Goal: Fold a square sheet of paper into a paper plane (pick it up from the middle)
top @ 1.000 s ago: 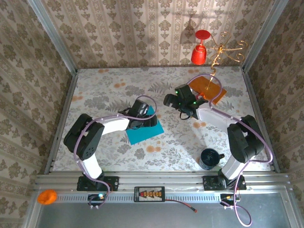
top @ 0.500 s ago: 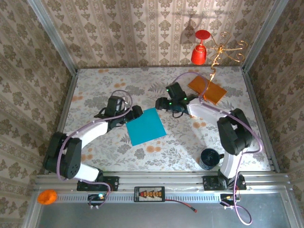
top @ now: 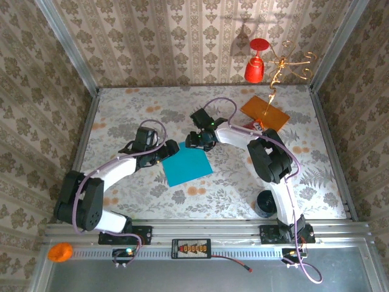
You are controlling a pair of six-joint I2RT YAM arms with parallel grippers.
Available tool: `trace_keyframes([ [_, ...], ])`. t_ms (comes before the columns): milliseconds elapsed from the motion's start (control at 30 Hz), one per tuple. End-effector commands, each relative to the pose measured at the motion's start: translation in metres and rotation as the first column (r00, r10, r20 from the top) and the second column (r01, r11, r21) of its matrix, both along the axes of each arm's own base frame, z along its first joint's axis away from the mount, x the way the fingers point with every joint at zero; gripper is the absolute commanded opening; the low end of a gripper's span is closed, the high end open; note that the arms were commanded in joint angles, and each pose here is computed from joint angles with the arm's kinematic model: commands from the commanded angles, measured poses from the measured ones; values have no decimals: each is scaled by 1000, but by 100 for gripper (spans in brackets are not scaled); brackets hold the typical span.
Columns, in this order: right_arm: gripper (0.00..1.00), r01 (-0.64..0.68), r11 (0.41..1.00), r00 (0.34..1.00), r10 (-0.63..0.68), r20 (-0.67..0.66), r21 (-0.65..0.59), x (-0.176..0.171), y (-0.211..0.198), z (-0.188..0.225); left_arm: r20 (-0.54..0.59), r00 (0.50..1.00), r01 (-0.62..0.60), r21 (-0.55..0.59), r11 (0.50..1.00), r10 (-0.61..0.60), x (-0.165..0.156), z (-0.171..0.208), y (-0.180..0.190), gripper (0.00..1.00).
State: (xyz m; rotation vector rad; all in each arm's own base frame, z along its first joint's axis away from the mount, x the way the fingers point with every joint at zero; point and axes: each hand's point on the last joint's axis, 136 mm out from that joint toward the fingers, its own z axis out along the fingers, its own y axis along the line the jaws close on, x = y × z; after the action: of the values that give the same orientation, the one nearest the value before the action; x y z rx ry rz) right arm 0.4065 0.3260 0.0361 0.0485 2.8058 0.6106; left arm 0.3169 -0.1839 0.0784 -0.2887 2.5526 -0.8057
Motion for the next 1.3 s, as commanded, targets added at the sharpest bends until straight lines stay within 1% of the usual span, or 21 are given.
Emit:
trace_keyframes([
  [0,50,87,992,994,-93,-56,-96,-5,-22,-17,-25,999,24,17,1000,-23,2,1,-5,84],
  [167,52,213,964,968,-230,-98,-156,-18,-47,-36,-45,997,72,98,993,-68,2,-2,-11,86],
  [200,52,245,951,955,-270,-123,-189,-27,-57,-39,-53,996,82,116,990,-76,2,-3,-12,86],
  [267,52,309,928,931,-340,-136,-209,-39,-69,-41,-68,991,128,148,981,-119,-3,-5,-23,87],
  [300,52,346,915,915,-378,-141,-210,-47,-76,-42,-74,988,143,165,976,-133,-4,-5,-25,87],
  [400,52,459,877,872,-476,-113,-143,-53,-84,-33,-92,982,182,205,962,-167,-8,-9,-33,88],
  [567,54,469,882,879,-471,-78,-45,-41,-79,-3,-114,970,238,237,942,-216,-11,-13,-47,90],
  [633,57,469,882,883,-469,-26,34,-32,-78,22,-121,964,263,255,931,-239,-14,-11,-52,92],
  [700,61,459,883,883,-465,56,97,-24,-85,46,-126,958,284,282,916,-258,-16,-10,-57,94],
  [767,68,450,885,875,-464,140,120,-17,-98,63,-132,952,303,305,903,-275,-19,-11,-64,96],
  [833,74,461,881,866,-473,165,109,-16,-117,65,-150,946,322,338,884,-287,-22,-14,-68,98],
  [867,76,463,880,866,-474,160,103,-16,-128,62,-158,945,326,368,871,-287,-23,-15,-69,100],
  [967,82,471,877,865,-480,146,92,-18,-152,56,-179,938,347,442,827,-298,-24,-17,-73,100],
  [1033,88,476,876,862,-483,154,79,-21,-165,53,-210,931,365,461,809,-300,-26,-22,-76,100],
  [1100,92,470,880,862,-475,175,76,-22,-173,52,-235,922,386,471,793,-309,-30,-27,-82,100],
  [1167,94,473,878,859,-477,187,72,-24,-180,52,-244,920,390,483,784,-307,-30,-30,-86,99],
  [1267,96,476,878,859,-478,183,59,-27,-186,51,-248,916,397,473,787,-314,-27,-32,-94,99],
])
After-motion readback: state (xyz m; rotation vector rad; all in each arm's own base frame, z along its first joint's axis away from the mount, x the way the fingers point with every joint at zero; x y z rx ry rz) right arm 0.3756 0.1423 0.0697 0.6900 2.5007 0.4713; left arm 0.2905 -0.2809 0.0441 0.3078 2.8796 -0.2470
